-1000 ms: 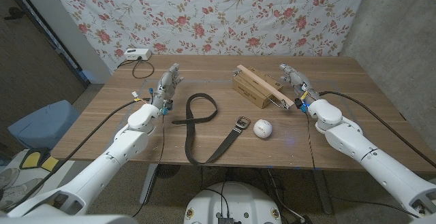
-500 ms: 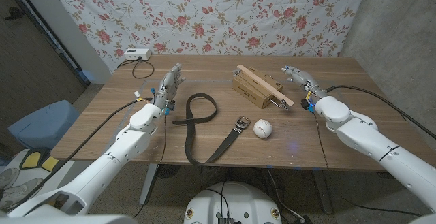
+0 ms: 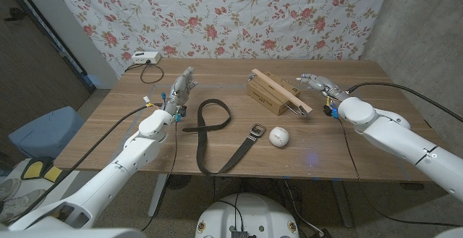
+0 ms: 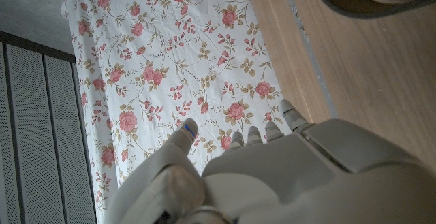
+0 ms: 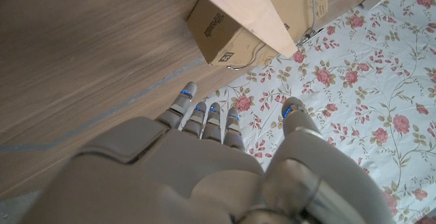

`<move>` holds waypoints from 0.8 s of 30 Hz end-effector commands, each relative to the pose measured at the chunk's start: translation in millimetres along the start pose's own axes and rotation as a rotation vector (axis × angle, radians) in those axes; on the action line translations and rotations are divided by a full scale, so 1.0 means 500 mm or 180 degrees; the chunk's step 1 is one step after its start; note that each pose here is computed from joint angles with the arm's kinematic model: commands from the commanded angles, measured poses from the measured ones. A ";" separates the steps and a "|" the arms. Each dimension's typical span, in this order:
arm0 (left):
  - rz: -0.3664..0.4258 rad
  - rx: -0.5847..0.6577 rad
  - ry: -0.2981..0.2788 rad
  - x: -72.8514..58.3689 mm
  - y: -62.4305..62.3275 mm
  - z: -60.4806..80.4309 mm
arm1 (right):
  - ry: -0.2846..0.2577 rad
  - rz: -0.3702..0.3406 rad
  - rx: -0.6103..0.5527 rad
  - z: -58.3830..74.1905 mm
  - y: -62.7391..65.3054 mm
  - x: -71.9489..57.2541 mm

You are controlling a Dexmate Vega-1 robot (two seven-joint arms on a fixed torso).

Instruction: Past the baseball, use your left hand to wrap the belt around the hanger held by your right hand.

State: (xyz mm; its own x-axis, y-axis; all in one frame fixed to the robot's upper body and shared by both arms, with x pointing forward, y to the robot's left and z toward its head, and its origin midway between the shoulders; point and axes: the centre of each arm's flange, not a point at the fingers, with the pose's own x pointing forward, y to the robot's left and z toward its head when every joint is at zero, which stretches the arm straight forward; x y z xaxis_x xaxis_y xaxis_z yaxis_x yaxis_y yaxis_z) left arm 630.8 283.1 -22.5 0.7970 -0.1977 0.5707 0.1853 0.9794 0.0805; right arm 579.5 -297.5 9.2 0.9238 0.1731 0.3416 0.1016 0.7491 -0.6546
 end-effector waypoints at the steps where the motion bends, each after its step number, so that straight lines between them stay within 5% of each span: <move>1: 0.0006 0.0002 0.0011 0.010 0.002 -0.002 | 0.0342 0.0227 -0.0538 0.013 -0.013 -0.009; 24: -0.0032 -0.0005 0.0041 0.030 0.005 -0.007 | 0.0806 0.0561 -0.1310 0.043 0.005 -0.020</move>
State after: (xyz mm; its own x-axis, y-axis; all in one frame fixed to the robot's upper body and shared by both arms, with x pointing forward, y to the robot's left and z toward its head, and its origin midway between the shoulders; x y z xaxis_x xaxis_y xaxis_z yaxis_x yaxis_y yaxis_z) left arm 641.0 281.9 -18.1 0.8021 -0.2023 0.5618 0.1887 0.9785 0.0830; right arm 568.5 -291.0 15.8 0.9840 0.1230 0.1285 0.0499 0.5026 -0.8631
